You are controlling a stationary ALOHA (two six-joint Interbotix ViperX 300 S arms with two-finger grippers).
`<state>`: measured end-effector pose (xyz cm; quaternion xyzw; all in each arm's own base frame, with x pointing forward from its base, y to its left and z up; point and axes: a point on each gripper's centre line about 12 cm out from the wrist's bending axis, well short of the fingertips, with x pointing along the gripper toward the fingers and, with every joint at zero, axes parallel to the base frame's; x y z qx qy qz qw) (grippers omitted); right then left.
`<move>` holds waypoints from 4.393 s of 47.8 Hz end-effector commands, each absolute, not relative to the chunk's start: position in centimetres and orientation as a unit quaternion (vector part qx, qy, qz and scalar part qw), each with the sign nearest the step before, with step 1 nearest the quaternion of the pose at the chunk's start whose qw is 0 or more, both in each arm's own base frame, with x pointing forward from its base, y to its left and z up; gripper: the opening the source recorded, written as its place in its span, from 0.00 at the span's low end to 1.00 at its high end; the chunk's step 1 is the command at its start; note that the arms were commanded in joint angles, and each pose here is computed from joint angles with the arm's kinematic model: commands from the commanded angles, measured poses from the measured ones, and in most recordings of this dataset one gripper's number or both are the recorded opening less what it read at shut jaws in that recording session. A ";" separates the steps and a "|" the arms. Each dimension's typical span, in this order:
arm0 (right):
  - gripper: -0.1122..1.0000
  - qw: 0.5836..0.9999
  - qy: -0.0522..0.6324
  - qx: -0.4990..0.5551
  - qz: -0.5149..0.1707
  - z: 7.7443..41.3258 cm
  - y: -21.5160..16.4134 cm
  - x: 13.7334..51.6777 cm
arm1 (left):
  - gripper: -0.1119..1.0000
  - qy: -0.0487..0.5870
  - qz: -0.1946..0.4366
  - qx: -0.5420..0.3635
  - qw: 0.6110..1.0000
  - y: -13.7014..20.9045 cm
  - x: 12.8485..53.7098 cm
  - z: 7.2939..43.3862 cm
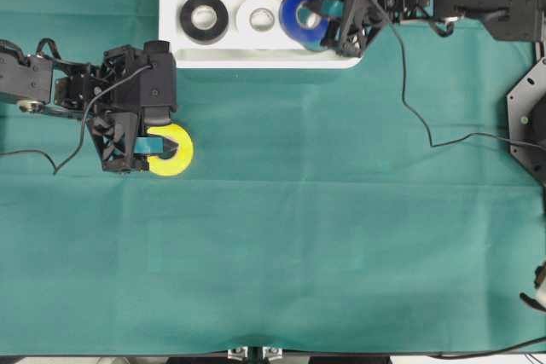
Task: Put the tape alternately from left to right into the white case.
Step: 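Carry the blue roll into the case's top-right slot and release it, then withdraw the right gripper from the case to the right, then lower the left gripper into the yellow roll's hole and grasp it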
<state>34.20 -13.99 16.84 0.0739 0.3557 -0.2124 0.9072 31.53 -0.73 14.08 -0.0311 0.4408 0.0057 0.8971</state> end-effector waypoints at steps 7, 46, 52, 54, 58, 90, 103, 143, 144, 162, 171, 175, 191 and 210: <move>0.35 0.913 0.325 0.084 -0.234 17.9 -16.5 33.7 | 0.94 0.426 0.003 -0.031 0.904 -0.9 31.9 14.8; 0.35 0.887 0.349 0.102 -0.286 15.3 -21.6 32.5 | 0.94 0.426 0.004 -0.032 0.904 -0.8 31.9 14.8; 0.35 0.887 0.353 0.096 -0.283 15.2 -21.5 32.4 | 0.94 0.425 0.003 -0.032 0.905 -0.9 31.9 14.8; 0.35 0.886 0.353 0.096 -0.283 15.1 -21.5 32.4 | 0.94 0.426 0.003 -0.032 0.904 -0.9 31.9 14.8; 0.35 0.886 0.354 0.096 -0.283 15.1 -21.5 32.3 | 0.94 0.425 0.003 -0.032 0.905 -0.9 32.0 14.9; 0.89 0.892 0.347 0.093 -0.274 15.1 -21.3 32.5 | 0.94 0.427 0.009 -0.044 0.903 -0.9 31.8 14.7; 0.89 0.893 0.347 0.093 -0.272 15.0 -21.1 32.4 | 0.94 0.427 0.009 -0.044 0.903 -0.9 31.9 14.7; 0.88 0.939 0.327 0.030 -0.100 17.9 -6.7 33.2 | 0.94 0.427 0.009 -0.043 0.903 -0.9 31.8 14.7; 0.88 0.940 0.326 0.028 -0.094 17.8 -6.3 33.1 | 0.94 0.427 0.009 -0.044 0.903 -0.9 31.8 14.7; 0.88 0.943 0.330 0.020 -0.031 17.1 -2.0 32.6 | 0.94 0.426 0.009 -0.044 0.903 -0.9 31.9 14.8; 0.88 0.942 0.335 0.019 -0.021 16.7 -1.3 32.3 | 0.94 0.426 0.009 -0.044 0.904 -0.9 31.9 14.8; 0.88 0.941 0.336 0.018 -0.021 16.6 -1.3 32.3 | 0.94 0.426 0.009 -0.044 0.904 -0.9 31.9 14.8; 0.88 0.941 0.336 0.019 -0.021 16.6 -1.3 32.3 | 0.94 0.428 -0.001 -0.042 0.903 -1.7 31.8 14.7; 0.88 0.940 0.339 0.019 -0.020 16.3 -1.3 32.4 | 0.94 0.439 0.000 -0.079 0.895 -3.3 31.1 14.1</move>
